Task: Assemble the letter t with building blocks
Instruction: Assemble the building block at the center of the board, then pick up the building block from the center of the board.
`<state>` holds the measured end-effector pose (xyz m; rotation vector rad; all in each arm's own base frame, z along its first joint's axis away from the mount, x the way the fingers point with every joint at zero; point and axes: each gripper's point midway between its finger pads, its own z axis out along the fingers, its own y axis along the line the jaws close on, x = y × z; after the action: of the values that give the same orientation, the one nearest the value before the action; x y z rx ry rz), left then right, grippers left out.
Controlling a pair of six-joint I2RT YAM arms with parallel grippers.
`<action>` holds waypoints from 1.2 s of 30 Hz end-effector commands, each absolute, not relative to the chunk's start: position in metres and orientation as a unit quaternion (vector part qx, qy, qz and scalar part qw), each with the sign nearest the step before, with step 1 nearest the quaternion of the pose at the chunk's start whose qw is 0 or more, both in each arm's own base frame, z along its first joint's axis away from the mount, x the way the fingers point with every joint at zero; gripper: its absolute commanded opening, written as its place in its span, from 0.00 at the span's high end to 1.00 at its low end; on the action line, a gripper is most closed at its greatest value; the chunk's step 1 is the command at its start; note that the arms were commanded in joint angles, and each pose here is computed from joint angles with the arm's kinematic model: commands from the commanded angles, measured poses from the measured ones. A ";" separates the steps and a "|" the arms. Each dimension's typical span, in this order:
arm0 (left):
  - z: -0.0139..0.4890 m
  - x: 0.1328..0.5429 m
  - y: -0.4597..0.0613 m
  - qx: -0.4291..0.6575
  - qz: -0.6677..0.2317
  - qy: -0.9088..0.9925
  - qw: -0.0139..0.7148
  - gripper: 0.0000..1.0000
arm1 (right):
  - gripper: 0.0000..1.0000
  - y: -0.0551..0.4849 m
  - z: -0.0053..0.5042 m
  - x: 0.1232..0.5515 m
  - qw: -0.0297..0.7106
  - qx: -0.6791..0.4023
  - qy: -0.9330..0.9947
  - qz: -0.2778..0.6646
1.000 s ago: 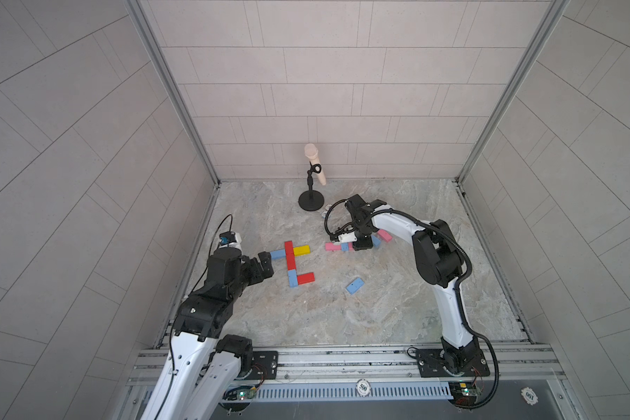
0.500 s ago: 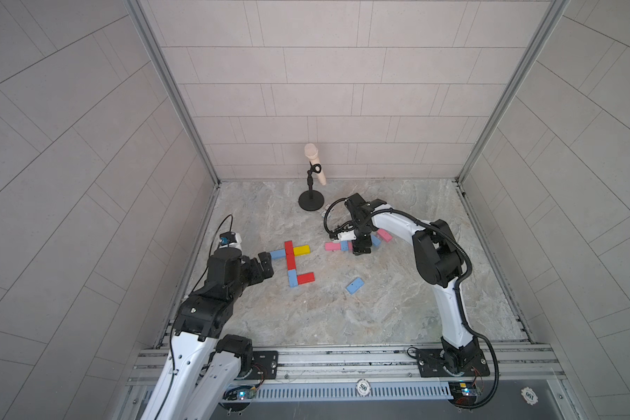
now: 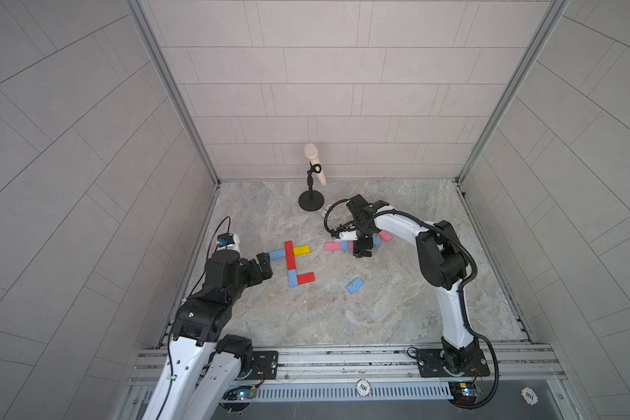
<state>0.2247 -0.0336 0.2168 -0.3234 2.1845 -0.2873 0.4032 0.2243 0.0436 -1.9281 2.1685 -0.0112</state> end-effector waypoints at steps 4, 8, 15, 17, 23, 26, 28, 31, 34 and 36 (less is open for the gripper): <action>0.217 0.225 -0.032 -0.133 -0.114 0.876 0.449 0.00 | 0.01 0.225 0.144 0.414 0.261 -0.554 0.791 -0.005; 0.228 0.228 -0.034 -0.128 -0.123 0.868 0.464 0.00 | 0.01 0.211 0.194 0.416 0.327 -0.443 0.835 0.016; 0.238 0.235 -0.037 -0.122 -0.130 0.860 0.479 0.00 | 0.00 0.180 0.237 0.398 0.294 -0.292 0.909 0.045; 0.238 0.239 -0.040 -0.119 -0.135 0.859 0.479 0.00 | 0.00 0.175 0.244 0.390 0.281 -0.269 0.920 0.055; 0.241 0.246 -0.048 -0.109 -0.150 0.859 0.477 0.00 | 0.00 0.173 0.262 0.374 0.293 -0.221 0.926 0.089; 0.241 0.248 -0.051 -0.104 -0.155 0.860 0.475 0.00 | 0.01 0.177 0.260 0.361 0.286 -0.203 0.929 0.121; 0.242 0.250 -0.053 -0.098 -0.158 0.860 0.476 0.00 | 0.00 0.176 0.257 0.354 0.279 -0.171 0.935 0.137; 0.243 0.251 -0.057 -0.086 -0.162 0.861 0.474 0.00 | 0.00 0.177 0.247 0.344 0.263 -0.114 0.943 0.169; 0.242 0.252 -0.060 -0.073 -0.163 0.864 0.471 0.00 | 0.01 0.183 0.237 0.330 0.250 -0.104 0.946 0.180; 0.243 0.253 -0.062 -0.062 -0.163 0.865 0.471 0.00 | 0.00 0.175 0.231 0.325 0.269 -0.088 0.947 0.149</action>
<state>0.2491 -0.0562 0.2250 -0.2214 2.1613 -0.3852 0.3348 0.1768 0.2308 -0.3547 2.5620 0.4133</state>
